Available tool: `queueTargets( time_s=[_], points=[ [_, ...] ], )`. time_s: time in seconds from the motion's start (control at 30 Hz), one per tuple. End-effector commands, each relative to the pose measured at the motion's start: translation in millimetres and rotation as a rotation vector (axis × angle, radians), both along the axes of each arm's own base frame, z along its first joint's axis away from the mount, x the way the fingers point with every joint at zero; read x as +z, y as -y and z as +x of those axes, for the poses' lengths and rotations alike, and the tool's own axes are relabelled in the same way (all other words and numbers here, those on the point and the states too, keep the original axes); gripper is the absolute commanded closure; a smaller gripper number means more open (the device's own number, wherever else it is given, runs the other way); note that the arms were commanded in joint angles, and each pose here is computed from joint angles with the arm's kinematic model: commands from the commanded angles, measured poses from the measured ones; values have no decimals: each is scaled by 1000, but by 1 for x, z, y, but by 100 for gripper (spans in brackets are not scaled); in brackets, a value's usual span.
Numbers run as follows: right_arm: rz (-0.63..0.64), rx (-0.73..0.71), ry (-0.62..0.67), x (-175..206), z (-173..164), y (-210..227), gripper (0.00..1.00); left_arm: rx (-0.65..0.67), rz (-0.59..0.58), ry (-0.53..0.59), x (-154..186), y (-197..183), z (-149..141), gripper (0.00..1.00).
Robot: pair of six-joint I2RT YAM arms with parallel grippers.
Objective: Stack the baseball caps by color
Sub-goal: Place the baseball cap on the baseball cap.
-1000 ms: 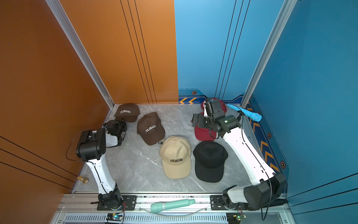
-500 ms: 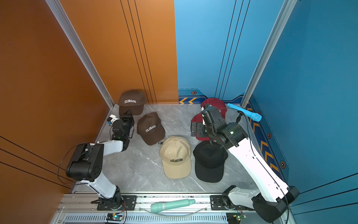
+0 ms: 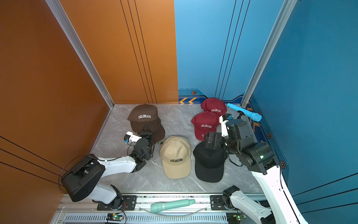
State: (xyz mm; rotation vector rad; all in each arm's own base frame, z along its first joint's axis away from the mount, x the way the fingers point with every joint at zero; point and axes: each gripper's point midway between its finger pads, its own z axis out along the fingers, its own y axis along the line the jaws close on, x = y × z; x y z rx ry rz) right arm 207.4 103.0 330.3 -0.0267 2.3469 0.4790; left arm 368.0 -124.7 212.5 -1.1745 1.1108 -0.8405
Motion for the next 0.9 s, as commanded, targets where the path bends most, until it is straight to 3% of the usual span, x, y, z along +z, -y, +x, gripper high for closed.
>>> queueTargets(
  time_s=[0.0, 0.17, 0.27, 0.4, 0.87],
  points=[
    [52, 37, -57, -10, -19, -5, 0, 168, -6, 0, 0, -12, 2, 100],
    [56, 40, -50, -11, -33, 1, 0, 219, -108, 98, -1, 17, 25, 100],
    [28, 45, -50, -13, -41, 7, 0, 234, -229, 149, -13, 40, 36, 100],
    [-19, 43, -35, -7, -47, 17, 0, 259, -249, 142, -27, 55, 33, 100],
    [-20, 57, -63, -13, -45, 14, 0, 303, -291, 133, -67, 42, 19, 100]
  ],
)
